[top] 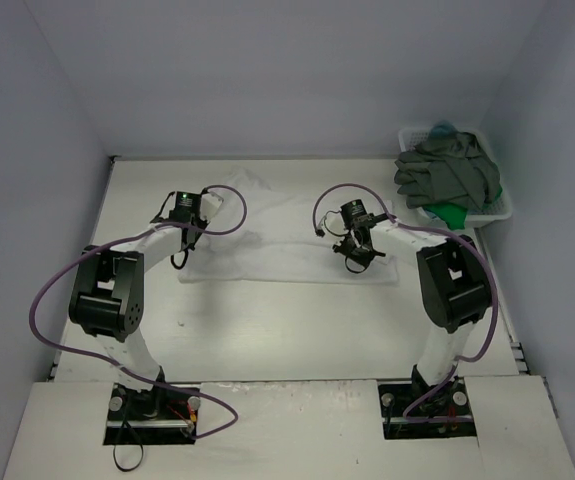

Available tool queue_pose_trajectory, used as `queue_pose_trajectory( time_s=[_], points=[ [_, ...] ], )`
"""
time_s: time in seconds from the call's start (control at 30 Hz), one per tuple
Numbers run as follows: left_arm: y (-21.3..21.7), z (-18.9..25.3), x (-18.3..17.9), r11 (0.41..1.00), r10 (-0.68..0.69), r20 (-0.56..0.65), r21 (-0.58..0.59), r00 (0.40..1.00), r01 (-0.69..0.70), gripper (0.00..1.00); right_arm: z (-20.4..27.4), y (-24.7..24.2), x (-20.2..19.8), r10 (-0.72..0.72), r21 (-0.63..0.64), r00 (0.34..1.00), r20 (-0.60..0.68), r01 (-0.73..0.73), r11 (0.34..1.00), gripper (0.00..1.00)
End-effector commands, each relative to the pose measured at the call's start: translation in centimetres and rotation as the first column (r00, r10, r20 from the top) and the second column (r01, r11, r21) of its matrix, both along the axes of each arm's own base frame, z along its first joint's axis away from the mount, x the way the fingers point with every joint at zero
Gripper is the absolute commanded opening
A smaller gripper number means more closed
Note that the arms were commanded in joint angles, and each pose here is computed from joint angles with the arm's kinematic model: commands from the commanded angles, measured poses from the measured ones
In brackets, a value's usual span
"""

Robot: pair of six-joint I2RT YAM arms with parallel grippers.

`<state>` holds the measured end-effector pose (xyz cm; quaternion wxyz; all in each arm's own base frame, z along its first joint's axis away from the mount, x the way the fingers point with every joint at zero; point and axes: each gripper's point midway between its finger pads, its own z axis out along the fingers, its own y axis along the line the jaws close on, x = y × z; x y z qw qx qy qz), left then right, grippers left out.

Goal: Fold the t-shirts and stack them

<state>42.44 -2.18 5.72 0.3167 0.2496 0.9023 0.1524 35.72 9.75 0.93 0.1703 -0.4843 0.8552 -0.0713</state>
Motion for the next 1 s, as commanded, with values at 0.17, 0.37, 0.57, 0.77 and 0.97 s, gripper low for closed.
queue_pose_trajectory(
  time_s=[0.17,0.37,0.57,0.77,0.97],
  points=[
    [-0.4,2.3,2.2,1.000,0.002,0.073,-0.017,0.997,0.000,0.08,-0.6,-1.4,2.4,-0.045,-0.065,0.996,0.081,0.051,0.997,0.20],
    [-0.5,1.6,2.2,1.000,-0.003,0.062,-0.015,0.998,0.004,0.08,-0.8,-2.0,3.6,-0.080,-0.074,0.990,0.119,0.089,0.993,0.26],
    [-0.5,1.4,2.3,1.000,-0.004,0.059,-0.016,0.998,0.005,0.08,-0.6,-3.0,5.4,-0.137,-0.069,0.975,0.176,0.151,0.986,0.26],
    [-0.5,1.3,2.2,1.000,-0.006,0.057,-0.016,0.998,0.007,0.08,-0.3,-2.9,6.0,-0.154,-0.054,0.970,0.191,0.167,0.985,0.26],
    [-0.6,1.2,2.2,1.000,-0.005,0.056,-0.022,0.998,0.006,0.08,1.7,-2.5,7.0,-0.171,-0.012,0.957,0.237,0.179,0.984,0.25]
  ],
)
